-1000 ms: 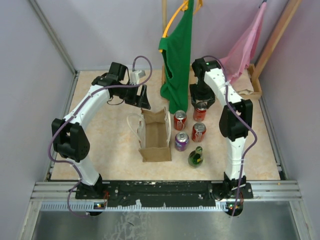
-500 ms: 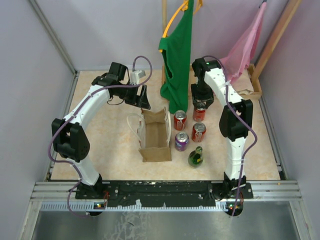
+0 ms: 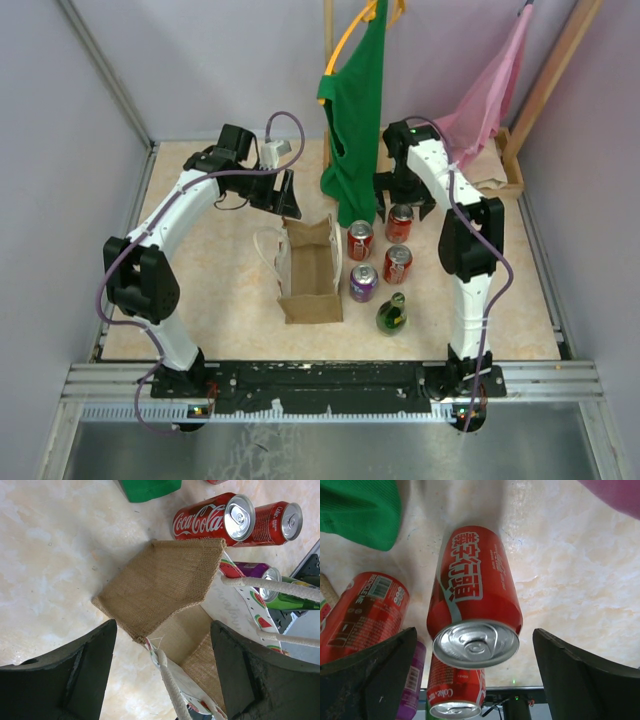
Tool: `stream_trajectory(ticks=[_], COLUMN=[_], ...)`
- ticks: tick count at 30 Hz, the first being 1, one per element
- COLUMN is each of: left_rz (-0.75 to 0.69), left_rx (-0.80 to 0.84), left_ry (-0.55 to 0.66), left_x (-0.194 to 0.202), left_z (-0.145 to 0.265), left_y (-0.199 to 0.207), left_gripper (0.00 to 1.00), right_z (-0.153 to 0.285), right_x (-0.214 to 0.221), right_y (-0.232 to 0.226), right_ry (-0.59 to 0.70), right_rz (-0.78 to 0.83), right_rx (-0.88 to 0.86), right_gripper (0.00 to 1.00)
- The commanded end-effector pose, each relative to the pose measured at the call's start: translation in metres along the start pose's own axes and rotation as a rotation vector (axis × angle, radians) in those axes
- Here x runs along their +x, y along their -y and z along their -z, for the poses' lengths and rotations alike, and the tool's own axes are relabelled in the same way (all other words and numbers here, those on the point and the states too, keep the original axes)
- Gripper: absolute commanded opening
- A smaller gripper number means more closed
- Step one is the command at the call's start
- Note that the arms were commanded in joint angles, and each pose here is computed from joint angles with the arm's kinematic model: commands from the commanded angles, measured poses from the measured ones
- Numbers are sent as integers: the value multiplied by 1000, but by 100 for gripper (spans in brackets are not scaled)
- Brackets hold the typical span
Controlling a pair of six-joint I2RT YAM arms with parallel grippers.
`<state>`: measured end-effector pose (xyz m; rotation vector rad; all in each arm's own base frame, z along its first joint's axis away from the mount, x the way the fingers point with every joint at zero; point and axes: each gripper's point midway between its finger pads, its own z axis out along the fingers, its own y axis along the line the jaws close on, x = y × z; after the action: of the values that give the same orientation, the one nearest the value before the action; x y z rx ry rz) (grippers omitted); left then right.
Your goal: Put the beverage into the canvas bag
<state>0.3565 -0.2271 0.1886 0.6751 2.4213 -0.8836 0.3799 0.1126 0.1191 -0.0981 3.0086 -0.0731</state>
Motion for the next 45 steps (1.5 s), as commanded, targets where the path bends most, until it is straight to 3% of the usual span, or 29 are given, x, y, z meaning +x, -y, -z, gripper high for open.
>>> stream_trajectory(ticks=[1, 12, 18, 20, 24, 28, 30, 45], left_rz=[-7, -1, -1, -1, 1, 2, 0, 1], left_rx=[26, 29, 29, 29, 30, 32, 32, 30], left_ry=[0, -8, -13, -13, -18, -20, -19, -24], left_x=[0, 2, 4, 4, 5, 5, 5, 4], left_z=[-1, -2, -3, -3, -4, -5, -5, -8], left_y=[1, 1, 0, 0, -1, -1, -1, -3], left_gripper=[81, 81, 81, 81, 81, 81, 81, 81], right_z=[6, 9, 4, 5, 7, 8, 9, 63], right_x=[-6, -11, -10, -11, -13, -12, -12, -31], right_y=[-2, 1, 0, 1, 0, 0, -1, -4], right_ry=[58, 78, 66, 71, 76, 73, 75, 156], right_rz=[8, -6, -13, -17, -21, -24, -26, -16], right_rx=[-6, 11, 6, 5, -4, -14, -17, -38], right_gripper=[99, 91, 76, 69, 43, 12, 1, 0])
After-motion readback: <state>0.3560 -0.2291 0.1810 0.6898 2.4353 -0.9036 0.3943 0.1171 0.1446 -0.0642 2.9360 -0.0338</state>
